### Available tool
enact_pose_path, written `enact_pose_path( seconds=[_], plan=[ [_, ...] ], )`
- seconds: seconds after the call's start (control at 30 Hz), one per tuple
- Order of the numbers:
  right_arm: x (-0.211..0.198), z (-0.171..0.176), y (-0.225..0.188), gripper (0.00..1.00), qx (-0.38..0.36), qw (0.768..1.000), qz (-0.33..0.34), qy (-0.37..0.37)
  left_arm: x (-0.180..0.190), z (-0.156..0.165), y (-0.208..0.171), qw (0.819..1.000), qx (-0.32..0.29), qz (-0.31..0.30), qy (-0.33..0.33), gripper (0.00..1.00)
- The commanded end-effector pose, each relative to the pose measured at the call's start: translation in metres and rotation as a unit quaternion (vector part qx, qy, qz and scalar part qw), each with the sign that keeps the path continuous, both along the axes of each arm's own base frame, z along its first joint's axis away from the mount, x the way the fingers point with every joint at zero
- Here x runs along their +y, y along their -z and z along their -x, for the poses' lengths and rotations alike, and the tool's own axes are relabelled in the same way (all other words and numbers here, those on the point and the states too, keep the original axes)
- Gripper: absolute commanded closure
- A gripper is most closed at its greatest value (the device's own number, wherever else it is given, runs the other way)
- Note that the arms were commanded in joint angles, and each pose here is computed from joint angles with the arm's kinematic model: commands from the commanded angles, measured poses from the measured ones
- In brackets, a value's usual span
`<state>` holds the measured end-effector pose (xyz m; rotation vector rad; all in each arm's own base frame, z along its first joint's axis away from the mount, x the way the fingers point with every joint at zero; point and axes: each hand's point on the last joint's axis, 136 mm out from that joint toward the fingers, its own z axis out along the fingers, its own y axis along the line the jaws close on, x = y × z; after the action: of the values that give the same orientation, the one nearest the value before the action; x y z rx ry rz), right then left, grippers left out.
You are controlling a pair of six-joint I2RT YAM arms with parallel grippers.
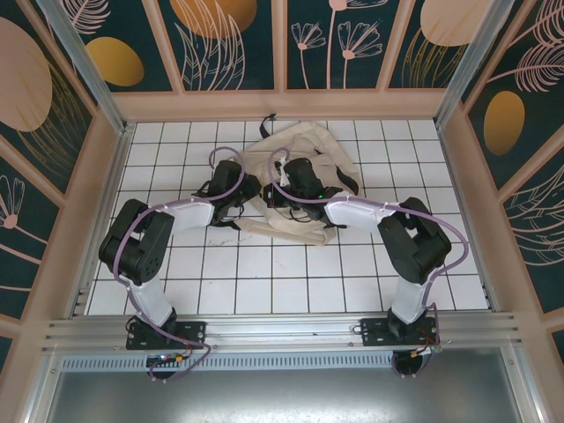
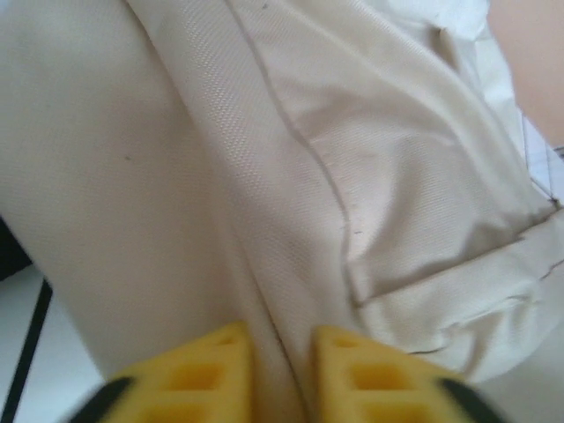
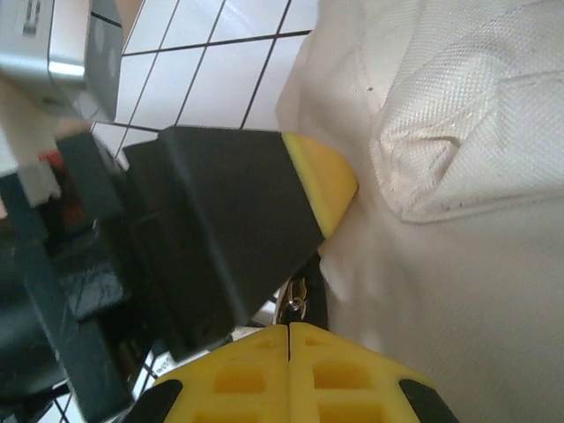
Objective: Pack the student bag
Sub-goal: Zip the student bag at the center of the table.
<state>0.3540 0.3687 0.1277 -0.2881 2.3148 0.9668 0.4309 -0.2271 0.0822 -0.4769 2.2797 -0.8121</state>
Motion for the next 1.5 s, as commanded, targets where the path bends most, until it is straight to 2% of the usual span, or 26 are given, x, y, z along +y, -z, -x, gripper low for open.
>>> enact_pose_path(
  seconds=[0.0, 0.07, 0.37, 0.63, 0.73, 0.9, 1.0, 1.1, 1.13, 1.27, 1.47],
  plan=[
    [0.0, 0.007, -0.021, 1.0, -0.026, 1.0, -0.015, -0.005, 0.011, 0.006, 0.032, 0.998, 0.046, -0.029, -0.021, 1.0],
    [-0.005, 0.01, -0.022, 1.0, -0.03, 0.999, -0.013, 0.001, 0.013, -0.003, 0.022, 0.998, 0.035, -0.037, -0.029, 1.0],
    [-0.057, 0.025, -0.033, 1.0, -0.06, 0.997, 0.005, 0.058, 0.041, -0.01, 0.023, 0.995, 0.039, -0.067, -0.059, 1.0],
    [-0.146, 0.028, -0.027, 1.0, -0.06, 0.987, 0.02, 0.146, 0.074, -0.016, 0.024, 0.991, 0.037, -0.105, -0.076, 1.0],
    [-0.178, 0.029, -0.025, 1.0, -0.065, 0.982, 0.025, 0.177, 0.089, -0.019, 0.022, 0.991, 0.034, -0.096, -0.084, 1.0],
    [-0.202, 0.031, -0.027, 1.0, -0.077, 0.977, 0.028, 0.196, 0.098, -0.022, 0.012, 0.991, 0.024, -0.096, -0.088, 1.0],
    [-0.195, 0.033, -0.03, 1.0, -0.079, 0.981, 0.014, 0.179, 0.085, -0.023, -0.006, 0.996, 0.0, -0.066, -0.064, 0.86],
    [-0.183, 0.035, -0.036, 1.0, -0.088, 0.983, -0.001, 0.16, 0.08, -0.013, -0.01, 0.998, 0.001, -0.047, -0.048, 0.54],
    [-0.179, 0.036, -0.037, 1.0, -0.091, 0.984, -0.004, 0.152, 0.078, -0.009, -0.025, 0.998, -0.012, -0.037, -0.044, 0.5],
    [-0.161, 0.041, -0.045, 1.0, -0.105, 0.987, -0.013, 0.124, 0.07, 0.01, -0.046, 0.999, -0.022, -0.028, -0.031, 0.49],
    [-0.138, 0.048, -0.056, 1.0, -0.124, 0.987, -0.019, 0.098, 0.028, 0.051, -0.07, 1.0, -0.022, -0.017, 0.014, 0.5]
  ],
)
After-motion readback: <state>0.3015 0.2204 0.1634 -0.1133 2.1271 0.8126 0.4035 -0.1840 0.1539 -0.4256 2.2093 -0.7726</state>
